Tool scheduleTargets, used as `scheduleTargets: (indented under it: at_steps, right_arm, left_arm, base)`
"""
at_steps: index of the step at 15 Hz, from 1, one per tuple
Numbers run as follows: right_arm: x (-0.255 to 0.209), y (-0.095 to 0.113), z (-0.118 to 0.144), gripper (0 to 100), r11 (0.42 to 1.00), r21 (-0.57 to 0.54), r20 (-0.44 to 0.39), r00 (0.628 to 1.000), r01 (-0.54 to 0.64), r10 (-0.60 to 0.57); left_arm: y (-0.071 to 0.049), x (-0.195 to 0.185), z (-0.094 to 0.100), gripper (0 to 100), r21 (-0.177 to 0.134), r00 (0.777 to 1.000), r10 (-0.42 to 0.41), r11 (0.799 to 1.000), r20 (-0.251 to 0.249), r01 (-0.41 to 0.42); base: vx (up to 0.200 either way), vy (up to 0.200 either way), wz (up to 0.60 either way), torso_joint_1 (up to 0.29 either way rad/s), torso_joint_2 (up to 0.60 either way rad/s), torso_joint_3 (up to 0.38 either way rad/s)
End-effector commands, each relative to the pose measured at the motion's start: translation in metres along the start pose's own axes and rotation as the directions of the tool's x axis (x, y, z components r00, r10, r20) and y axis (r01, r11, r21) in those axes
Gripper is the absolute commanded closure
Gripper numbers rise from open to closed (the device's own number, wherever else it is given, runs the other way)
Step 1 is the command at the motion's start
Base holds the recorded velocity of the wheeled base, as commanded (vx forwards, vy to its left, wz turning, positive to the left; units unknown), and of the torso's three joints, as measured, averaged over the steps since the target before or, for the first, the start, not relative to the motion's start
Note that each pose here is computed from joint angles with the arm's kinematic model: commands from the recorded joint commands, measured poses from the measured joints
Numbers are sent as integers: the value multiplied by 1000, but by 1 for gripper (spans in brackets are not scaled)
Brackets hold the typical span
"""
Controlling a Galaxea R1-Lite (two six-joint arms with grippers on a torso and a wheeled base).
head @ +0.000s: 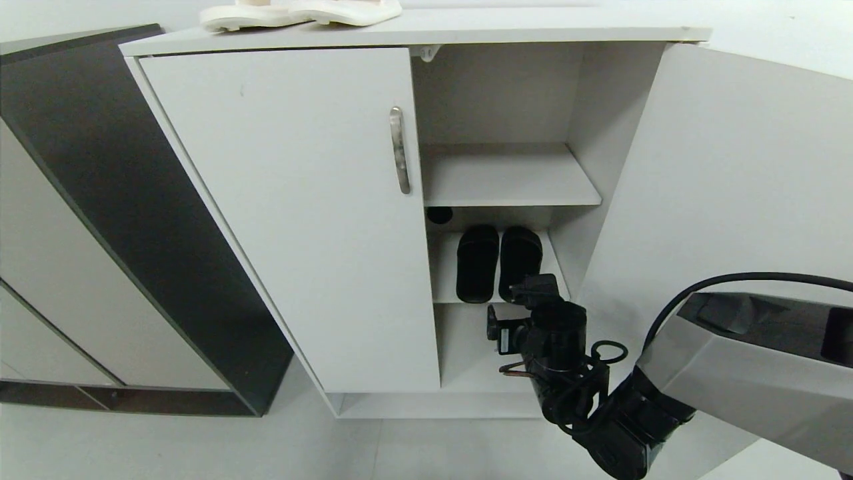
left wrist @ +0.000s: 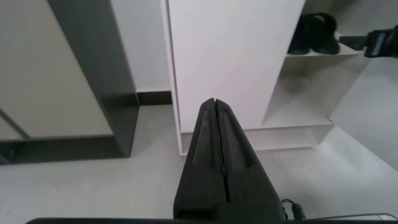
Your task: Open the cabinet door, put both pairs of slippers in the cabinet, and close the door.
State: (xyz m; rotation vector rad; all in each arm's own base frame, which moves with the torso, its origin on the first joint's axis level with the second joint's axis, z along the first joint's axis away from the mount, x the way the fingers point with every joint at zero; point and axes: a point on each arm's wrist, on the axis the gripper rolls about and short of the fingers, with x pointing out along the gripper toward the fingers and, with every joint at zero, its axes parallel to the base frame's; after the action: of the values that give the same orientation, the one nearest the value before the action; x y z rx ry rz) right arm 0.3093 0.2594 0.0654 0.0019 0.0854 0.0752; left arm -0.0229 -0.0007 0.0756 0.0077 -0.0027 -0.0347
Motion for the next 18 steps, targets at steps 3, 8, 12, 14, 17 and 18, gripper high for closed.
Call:
scheduleTargets:
  at_steps: [3,8,12,14,17,18]
  right_arm:
    - [-1,-2,-1,0,1000,-4,-5,1000,7,-7]
    - [-1,-2,-1,0,1000,-4,-4,1000,10,-10]
    - [-1,-2,-2,0,1000,-6,-8,1000,10,-10]
    - [-1,-1,-1,0,1000,-6,-7,1000,8,-8]
    - [-1,-1,-1,0,1000,-6,-7,1000,8,-8]
    - [-2,-1,-2,0,1000,-8,-9,1000,7,-7]
  left_arm:
    - [0,0,0,100,-2,1000,1,1000,-1,-1]
    - [0,0,0,100,-2,1000,-1,1000,-1,1]
    - [0,0,0,100,-2,1000,-1,1000,-1,1]
    - [0,0,0,100,-2,1000,1,1000,-1,-1]
    - [0,0,0,100,-2,1000,-1,1000,-3,1]
    - [0,0,0,100,0,1000,1,1000,-1,-1]
  base:
    - [0,0,0,0,0,0]
    - [0,0,0,0,0,0]
    - [0,0,0,2,3,114]
    - [0,0,0,5,2,198]
    - [0,0,0,1,5,206]
    - [0,0,0,-2,2,207]
